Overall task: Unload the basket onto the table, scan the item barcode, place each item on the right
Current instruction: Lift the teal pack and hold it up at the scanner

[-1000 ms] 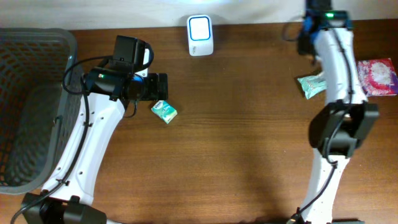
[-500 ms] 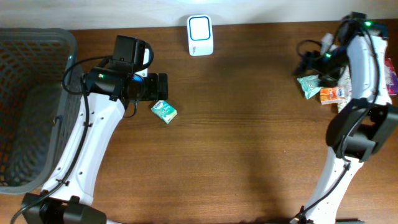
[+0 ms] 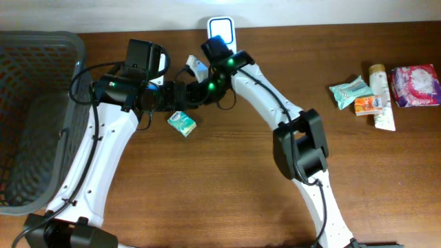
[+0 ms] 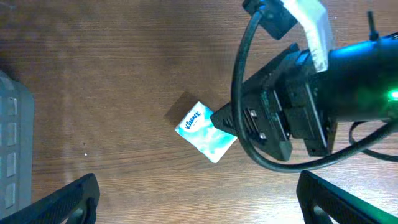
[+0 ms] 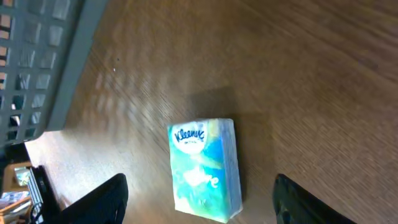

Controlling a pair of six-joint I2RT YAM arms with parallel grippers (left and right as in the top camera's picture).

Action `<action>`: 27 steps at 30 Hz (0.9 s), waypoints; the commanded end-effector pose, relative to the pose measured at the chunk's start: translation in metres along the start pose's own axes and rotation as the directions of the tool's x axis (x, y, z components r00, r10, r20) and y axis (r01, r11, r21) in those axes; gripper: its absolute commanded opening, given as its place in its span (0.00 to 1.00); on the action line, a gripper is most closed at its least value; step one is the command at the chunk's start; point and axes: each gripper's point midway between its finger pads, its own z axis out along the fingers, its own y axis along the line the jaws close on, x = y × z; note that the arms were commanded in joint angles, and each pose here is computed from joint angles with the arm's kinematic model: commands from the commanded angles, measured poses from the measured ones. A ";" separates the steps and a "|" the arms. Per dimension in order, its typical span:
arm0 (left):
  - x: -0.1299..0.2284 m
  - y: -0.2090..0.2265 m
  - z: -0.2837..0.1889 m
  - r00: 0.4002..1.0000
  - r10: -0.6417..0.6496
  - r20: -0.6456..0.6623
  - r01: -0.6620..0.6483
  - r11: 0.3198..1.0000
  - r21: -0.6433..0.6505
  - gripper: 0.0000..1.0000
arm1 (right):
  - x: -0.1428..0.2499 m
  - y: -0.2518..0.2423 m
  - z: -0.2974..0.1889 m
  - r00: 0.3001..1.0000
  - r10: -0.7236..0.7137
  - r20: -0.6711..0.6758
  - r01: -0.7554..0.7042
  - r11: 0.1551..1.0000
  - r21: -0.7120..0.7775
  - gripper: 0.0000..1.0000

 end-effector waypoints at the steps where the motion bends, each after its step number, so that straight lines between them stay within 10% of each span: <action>1: -0.001 0.001 -0.001 1.000 0.005 0.004 -0.005 1.000 -0.003 0.99 | 0.009 -0.014 0.013 0.999 0.044 -0.028 -0.044 0.999 0.005 0.69; 10: -0.001 0.001 -0.001 1.000 0.005 0.004 -0.005 1.000 -0.003 0.99 | 0.043 -0.018 0.058 0.988 0.062 -0.139 -0.061 0.998 0.010 0.53; 13: -0.001 0.001 -0.001 1.000 0.005 0.004 -0.005 1.000 -0.003 0.99 | 0.049 -0.020 0.067 0.986 0.056 -0.158 -0.049 0.998 0.048 0.34; 15: -0.001 0.001 -0.001 1.000 0.005 0.004 -0.005 1.000 -0.003 0.99 | 0.051 -0.020 0.066 0.984 0.064 -0.165 -0.056 0.997 0.049 0.04; 17: -0.001 0.001 -0.001 1.000 0.005 0.004 -0.005 1.000 -0.003 0.99 | 0.055 -0.017 0.057 0.978 0.100 -0.185 -0.101 0.995 0.006 0.04; 21: -0.001 0.001 -0.001 1.000 0.005 0.004 -0.005 1.000 -0.003 0.99 | 0.021 -0.017 -0.061 0.974 0.217 -0.065 -0.218 0.815 -0.536 0.04; 27: -0.001 0.001 -0.001 1.000 0.005 0.004 -0.005 1.000 -0.003 0.99 | 0.014 -0.114 -0.197 0.882 0.438 0.175 -0.203 0.688 -0.697 0.04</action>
